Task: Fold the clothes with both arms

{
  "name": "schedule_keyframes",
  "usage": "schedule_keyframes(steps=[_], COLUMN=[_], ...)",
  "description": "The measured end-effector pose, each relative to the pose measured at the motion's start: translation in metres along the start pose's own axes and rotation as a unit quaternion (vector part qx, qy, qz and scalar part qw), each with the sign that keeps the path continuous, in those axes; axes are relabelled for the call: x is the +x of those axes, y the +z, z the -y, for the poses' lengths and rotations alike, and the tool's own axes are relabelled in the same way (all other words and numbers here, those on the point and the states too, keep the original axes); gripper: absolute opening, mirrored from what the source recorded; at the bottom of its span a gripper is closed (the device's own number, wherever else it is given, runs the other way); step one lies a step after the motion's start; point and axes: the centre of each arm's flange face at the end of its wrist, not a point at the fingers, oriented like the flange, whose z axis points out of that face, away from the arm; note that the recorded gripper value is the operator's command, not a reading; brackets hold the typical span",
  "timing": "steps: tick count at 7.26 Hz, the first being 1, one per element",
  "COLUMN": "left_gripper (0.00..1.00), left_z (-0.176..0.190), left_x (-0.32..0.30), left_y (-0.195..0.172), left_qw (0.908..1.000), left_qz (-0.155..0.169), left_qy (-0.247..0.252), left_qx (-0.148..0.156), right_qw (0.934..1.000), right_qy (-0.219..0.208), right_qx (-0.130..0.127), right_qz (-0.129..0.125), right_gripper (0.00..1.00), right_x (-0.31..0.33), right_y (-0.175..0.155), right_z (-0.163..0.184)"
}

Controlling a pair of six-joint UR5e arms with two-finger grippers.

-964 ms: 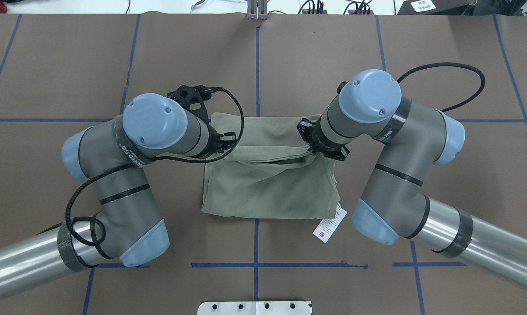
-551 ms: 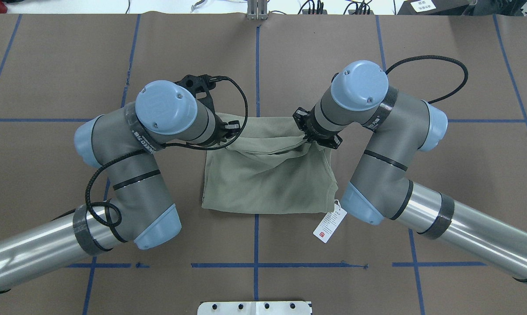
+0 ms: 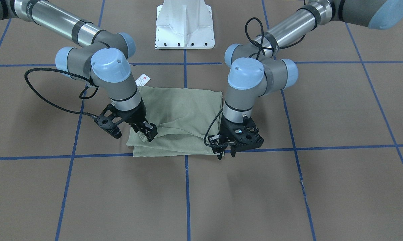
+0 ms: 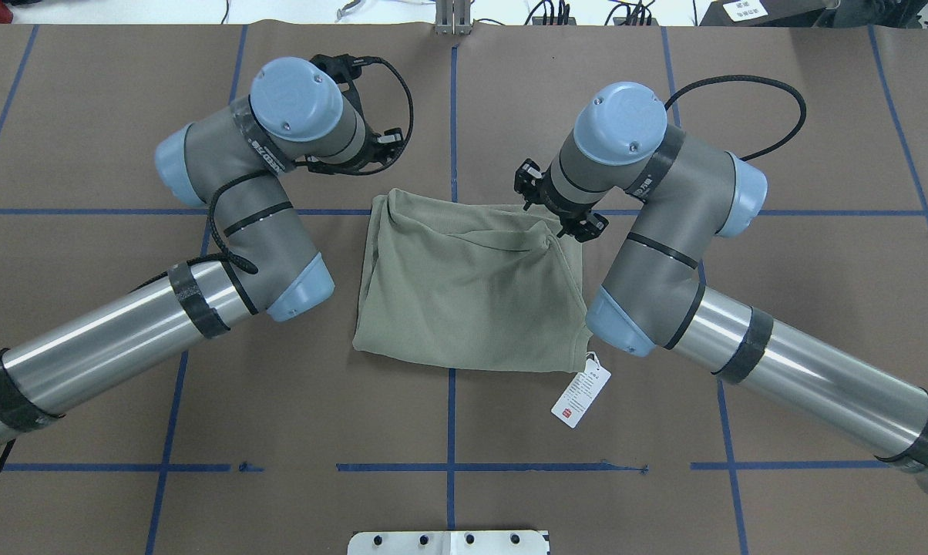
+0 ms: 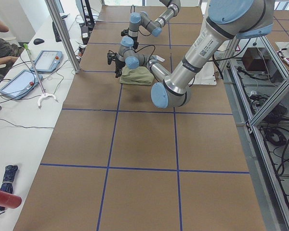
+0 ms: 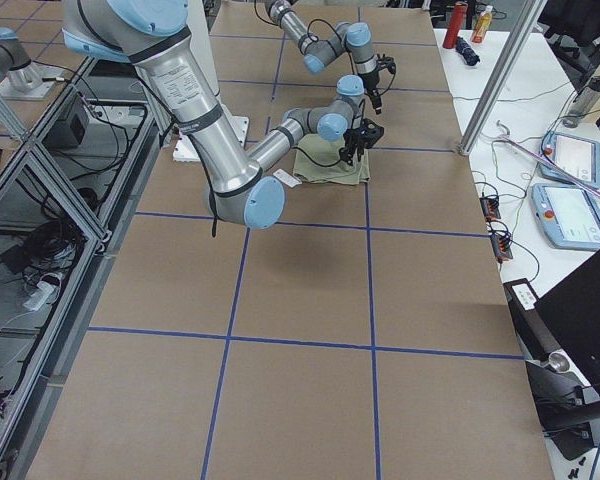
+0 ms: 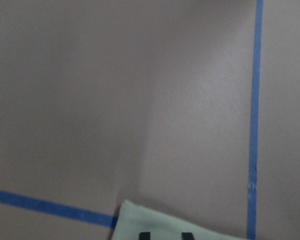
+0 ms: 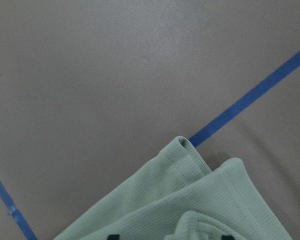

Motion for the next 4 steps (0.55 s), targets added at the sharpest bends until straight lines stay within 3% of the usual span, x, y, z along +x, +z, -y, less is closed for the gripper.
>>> schedule_keyframes(steps=[2,4], left_gripper=[1.00,1.00], left_z=[0.045,0.082], left_x=[-0.023,-0.071], left_y=[-0.008,-0.023], left_qw=[0.9996,0.9964], left_qz=[0.005,0.002], left_qy=[0.028,0.084], left_qx=[0.005,-0.009], right_qw=[0.9999,0.9989], right_qy=[-0.011,-0.042], right_qx=[-0.012,-0.019], right_qz=[-0.001,0.002], right_gripper=[1.00,1.00], right_x=[-0.011,-0.001], right_y=[-0.011,-0.038], right_z=[0.026,0.089])
